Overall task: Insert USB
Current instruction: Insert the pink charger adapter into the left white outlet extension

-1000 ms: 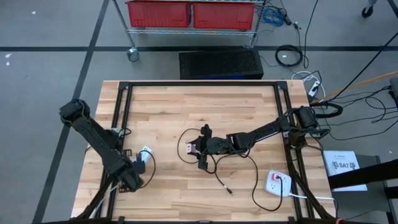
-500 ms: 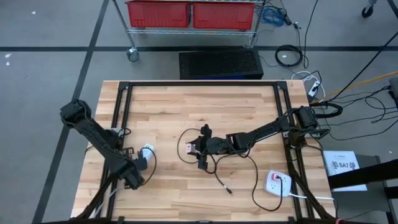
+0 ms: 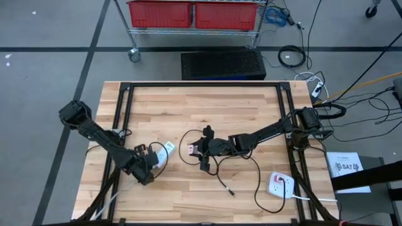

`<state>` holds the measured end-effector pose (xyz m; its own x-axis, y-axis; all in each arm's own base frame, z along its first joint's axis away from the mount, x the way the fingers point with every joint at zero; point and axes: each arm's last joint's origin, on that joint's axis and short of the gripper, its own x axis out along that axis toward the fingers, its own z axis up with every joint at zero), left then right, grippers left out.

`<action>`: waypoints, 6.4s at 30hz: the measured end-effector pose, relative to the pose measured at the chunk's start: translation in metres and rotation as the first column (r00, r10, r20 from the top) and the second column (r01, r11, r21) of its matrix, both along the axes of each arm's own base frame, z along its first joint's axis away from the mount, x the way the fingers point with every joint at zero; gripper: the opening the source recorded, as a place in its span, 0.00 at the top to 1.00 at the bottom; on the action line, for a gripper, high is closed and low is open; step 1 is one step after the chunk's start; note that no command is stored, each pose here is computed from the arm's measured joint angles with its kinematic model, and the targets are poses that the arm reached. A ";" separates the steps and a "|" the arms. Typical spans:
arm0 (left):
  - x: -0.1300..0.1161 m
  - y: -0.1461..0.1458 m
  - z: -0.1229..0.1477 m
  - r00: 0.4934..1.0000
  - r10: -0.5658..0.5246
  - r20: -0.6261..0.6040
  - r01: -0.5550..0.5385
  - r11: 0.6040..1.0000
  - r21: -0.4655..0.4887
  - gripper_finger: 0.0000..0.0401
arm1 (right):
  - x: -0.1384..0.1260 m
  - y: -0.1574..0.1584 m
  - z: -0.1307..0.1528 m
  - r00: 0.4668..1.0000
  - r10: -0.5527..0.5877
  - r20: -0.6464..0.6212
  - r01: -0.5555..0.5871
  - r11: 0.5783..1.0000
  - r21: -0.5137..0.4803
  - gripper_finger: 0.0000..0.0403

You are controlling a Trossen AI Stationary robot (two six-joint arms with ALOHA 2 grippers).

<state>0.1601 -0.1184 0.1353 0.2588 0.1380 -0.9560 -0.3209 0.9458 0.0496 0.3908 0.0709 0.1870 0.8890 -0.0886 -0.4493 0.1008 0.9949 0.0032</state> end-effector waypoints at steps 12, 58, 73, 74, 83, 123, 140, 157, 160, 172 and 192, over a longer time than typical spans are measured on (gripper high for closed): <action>0.025 0.011 -0.001 0.918 0.130 0.375 -0.173 0.981 0.083 1.00 | 0.009 -0.001 0.000 0.983 -0.135 0.125 0.124 0.988 0.088 0.60; 0.055 0.005 -0.034 0.836 0.207 0.508 -0.278 0.958 0.067 1.00 | 0.025 -0.003 -0.065 0.884 -0.428 0.187 0.411 0.903 0.125 0.60; 0.058 0.005 -0.032 0.779 0.247 0.576 -0.340 0.939 0.058 1.00 | 0.023 -0.001 -0.070 0.920 -0.380 0.095 0.358 0.914 0.193 0.60; 0.058 0.005 -0.031 0.773 0.249 0.584 -0.343 0.938 0.056 1.00 | 0.023 0.000 -0.070 0.924 -0.372 0.090 0.346 0.913 0.214 0.60; 0.058 -0.004 -0.026 0.724 0.233 0.650 -0.346 0.937 0.050 1.00 | 0.017 0.019 -0.057 0.974 -0.207 0.090 0.197 0.974 0.109 0.60; 0.069 -0.067 0.046 0.262 -0.282 0.923 0.176 0.954 0.242 0.68 | -0.013 0.102 0.032 0.837 0.065 0.544 -0.079 0.997 0.003 0.60; 0.079 -0.054 0.069 0.094 -0.284 0.954 0.102 0.956 0.274 0.49 | -0.017 0.104 0.044 0.818 0.080 0.569 -0.078 0.997 -0.028 0.60; 0.085 -0.048 0.074 0.039 -0.295 0.955 0.122 0.950 0.288 0.49 | -0.017 0.103 0.045 0.815 0.088 0.573 -0.086 0.996 -0.030 0.60; 0.085 -0.047 0.075 0.032 -0.297 0.954 0.115 0.950 0.292 0.49 | -0.017 0.103 0.044 0.821 0.085 0.565 -0.081 0.996 -0.033 0.60; 0.086 -0.046 0.074 0.045 -0.311 0.949 0.103 0.947 0.305 0.57 | -0.017 0.105 0.037 0.865 0.059 0.498 -0.035 0.998 -0.056 0.60; 0.087 -0.047 0.070 0.075 -0.331 0.940 0.112 0.940 0.322 0.78 | -0.018 0.104 0.026 0.913 0.036 0.407 -0.030 0.999 -0.020 0.60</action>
<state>0.2468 -0.1651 0.2057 0.9821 -0.0333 0.1853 0.0323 0.9994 0.0084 0.3731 0.1749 0.2134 0.9972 -0.0593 -0.0464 0.0605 0.9979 0.0245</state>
